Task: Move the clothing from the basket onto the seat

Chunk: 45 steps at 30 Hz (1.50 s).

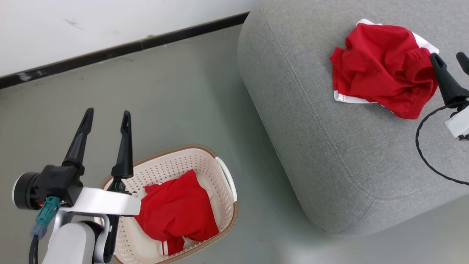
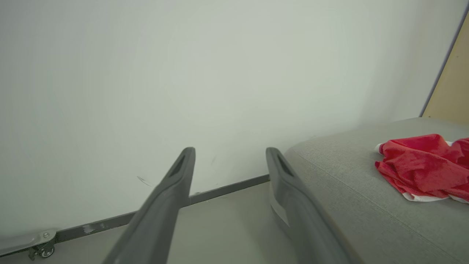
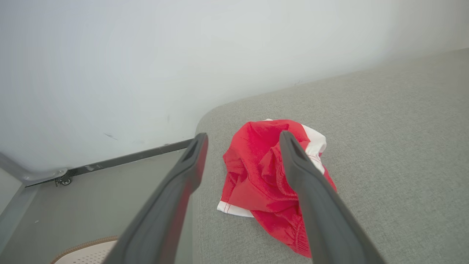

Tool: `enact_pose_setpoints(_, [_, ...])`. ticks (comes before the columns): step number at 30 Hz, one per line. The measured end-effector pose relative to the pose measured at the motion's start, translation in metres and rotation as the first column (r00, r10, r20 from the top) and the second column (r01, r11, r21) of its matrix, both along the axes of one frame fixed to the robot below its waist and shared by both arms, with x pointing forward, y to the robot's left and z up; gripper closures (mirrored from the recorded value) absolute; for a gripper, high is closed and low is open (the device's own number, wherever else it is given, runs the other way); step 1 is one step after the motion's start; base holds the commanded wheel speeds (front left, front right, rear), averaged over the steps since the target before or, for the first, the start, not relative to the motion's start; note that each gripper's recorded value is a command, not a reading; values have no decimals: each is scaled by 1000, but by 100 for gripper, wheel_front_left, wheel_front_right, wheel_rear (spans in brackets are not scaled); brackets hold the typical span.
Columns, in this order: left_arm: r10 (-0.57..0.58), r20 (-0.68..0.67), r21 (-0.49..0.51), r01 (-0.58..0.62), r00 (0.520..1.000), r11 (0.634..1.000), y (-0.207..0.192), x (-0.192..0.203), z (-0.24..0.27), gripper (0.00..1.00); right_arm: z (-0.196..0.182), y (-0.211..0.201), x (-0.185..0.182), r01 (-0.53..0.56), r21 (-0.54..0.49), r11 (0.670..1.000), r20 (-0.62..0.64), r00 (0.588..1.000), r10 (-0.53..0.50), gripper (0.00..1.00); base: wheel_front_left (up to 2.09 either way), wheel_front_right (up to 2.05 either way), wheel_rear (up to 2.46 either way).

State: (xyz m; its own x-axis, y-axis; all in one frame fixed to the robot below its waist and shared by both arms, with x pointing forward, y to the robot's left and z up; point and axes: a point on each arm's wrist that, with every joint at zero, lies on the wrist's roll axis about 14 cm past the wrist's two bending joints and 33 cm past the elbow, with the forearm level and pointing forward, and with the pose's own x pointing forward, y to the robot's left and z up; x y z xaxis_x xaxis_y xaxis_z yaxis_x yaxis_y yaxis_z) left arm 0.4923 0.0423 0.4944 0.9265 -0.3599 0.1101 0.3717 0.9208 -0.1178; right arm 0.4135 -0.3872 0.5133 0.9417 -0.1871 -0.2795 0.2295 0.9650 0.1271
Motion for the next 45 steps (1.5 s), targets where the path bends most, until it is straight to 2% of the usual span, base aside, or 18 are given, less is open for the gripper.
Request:
enact_pose_setpoints(6, [70,-16,6,-70,997,998,19,-9,0,0,22,20,11,-57,-22,998,99,993,58,0,0,0,0])
enact_pose_setpoints(12, [160,-19,40,-159,987,986,48,-21,1,0,27,49,16,-129,-52,990,157,978,136,0,0,0,0])
enact_pose_setpoints(17, [216,-26,48,-214,976,976,64,-36,3,0,48,76,25,-169,-53,984,280,944,177,0,0,0,0])
enact_pose_setpoints(21, [244,-17,48,-243,970,969,75,-46,8,0,52,95,25,-195,-43,980,338,920,198,0,0,0,0])
enact_pose_setpoints(24, [275,-17,46,-274,961,961,83,-54,11,0,55,107,24,-215,-75,974,363,904,227,0,0,0,0])
enact_pose_setpoints(29, [311,-15,45,-310,950,950,96,-68,14,0,50,132,23,-262,-125,957,362,886,289,0,0,0,0])
enact_pose_setpoints(45, [382,-2,38,-382,924,923,120,-106,22,0,13,190,1,-332,-103,938,327,879,347,0,0,0,0])
